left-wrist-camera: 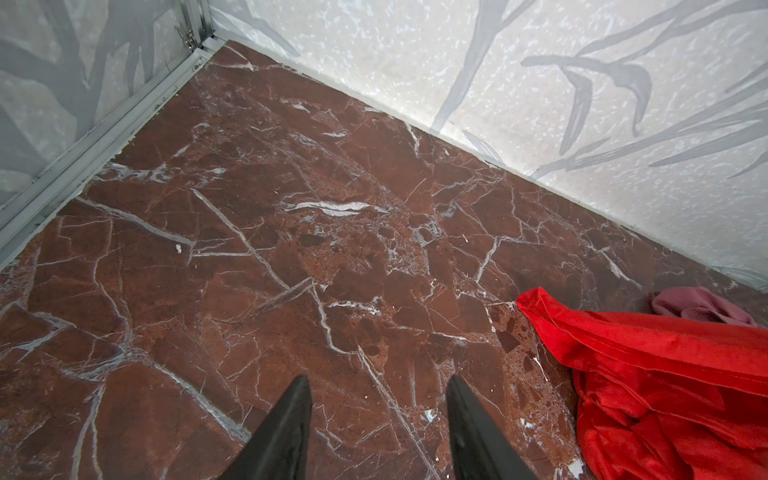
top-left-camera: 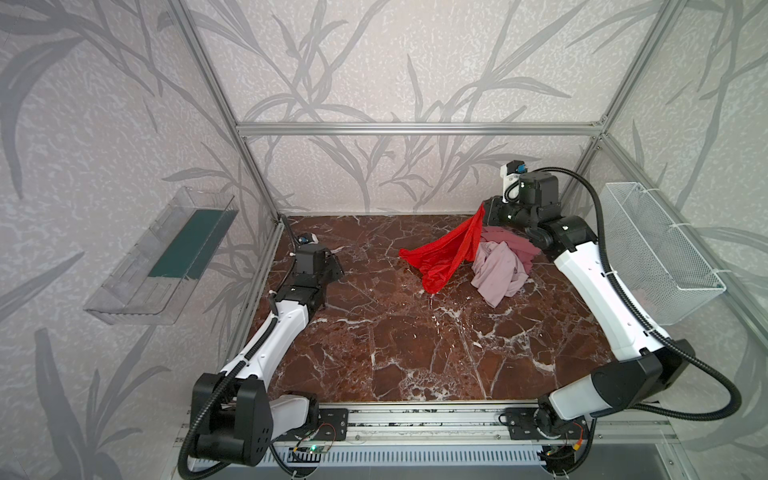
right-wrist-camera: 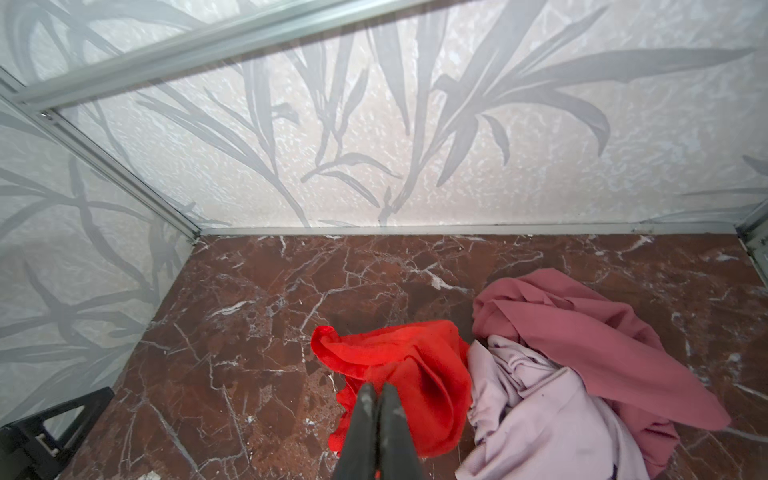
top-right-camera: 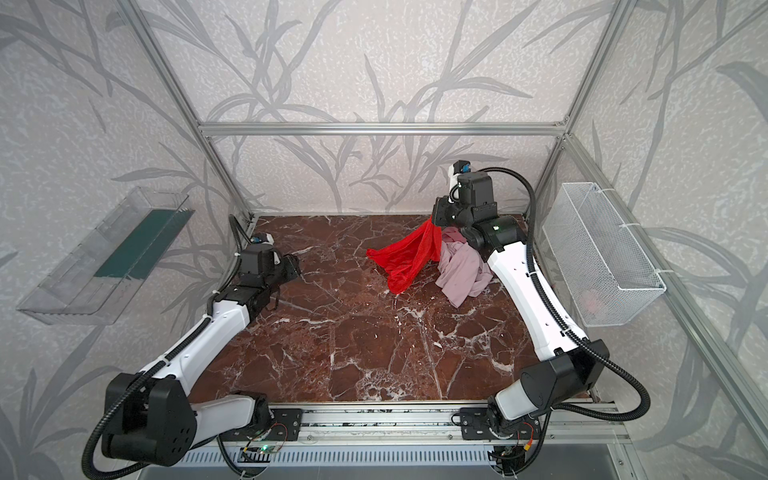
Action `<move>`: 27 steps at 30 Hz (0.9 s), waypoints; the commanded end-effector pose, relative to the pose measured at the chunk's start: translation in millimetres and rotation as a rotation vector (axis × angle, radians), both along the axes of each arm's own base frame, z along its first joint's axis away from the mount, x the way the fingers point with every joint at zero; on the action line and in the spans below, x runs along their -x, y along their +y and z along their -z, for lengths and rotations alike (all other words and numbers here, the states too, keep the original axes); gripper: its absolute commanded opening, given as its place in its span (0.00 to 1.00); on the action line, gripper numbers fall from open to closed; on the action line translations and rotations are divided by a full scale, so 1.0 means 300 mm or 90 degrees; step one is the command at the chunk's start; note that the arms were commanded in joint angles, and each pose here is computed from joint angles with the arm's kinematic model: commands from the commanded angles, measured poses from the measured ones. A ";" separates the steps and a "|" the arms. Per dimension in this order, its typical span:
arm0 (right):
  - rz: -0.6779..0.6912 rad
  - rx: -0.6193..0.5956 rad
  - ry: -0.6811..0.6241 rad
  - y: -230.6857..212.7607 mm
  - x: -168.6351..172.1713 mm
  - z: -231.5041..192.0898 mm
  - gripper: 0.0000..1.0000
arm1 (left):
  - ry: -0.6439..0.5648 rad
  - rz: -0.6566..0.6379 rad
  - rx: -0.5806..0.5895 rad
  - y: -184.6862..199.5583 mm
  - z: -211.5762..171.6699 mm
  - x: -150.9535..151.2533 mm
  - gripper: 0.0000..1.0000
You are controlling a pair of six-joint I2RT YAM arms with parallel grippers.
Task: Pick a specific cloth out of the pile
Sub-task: 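Lift the red shirt with the right gripper and carry it toward the left arm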
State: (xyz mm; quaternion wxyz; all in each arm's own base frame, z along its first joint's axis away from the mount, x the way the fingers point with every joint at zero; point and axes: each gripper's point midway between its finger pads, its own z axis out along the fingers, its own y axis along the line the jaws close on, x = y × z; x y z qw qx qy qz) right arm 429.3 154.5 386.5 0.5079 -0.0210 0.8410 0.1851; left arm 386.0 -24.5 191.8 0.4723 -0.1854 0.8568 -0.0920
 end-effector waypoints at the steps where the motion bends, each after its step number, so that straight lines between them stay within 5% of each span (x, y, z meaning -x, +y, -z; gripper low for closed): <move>1: -0.056 -0.043 -0.069 0.033 0.069 -0.187 0.00 | -0.029 0.003 0.019 -0.014 -0.084 -0.001 0.51; 15: -0.246 -0.113 -0.160 0.179 0.235 -0.490 0.00 | -0.047 0.034 -0.025 -0.056 -0.237 0.068 0.50; 27: -0.399 -0.118 -0.187 0.407 0.359 -0.615 0.00 | -0.056 0.026 -0.047 -0.017 -0.351 0.157 0.52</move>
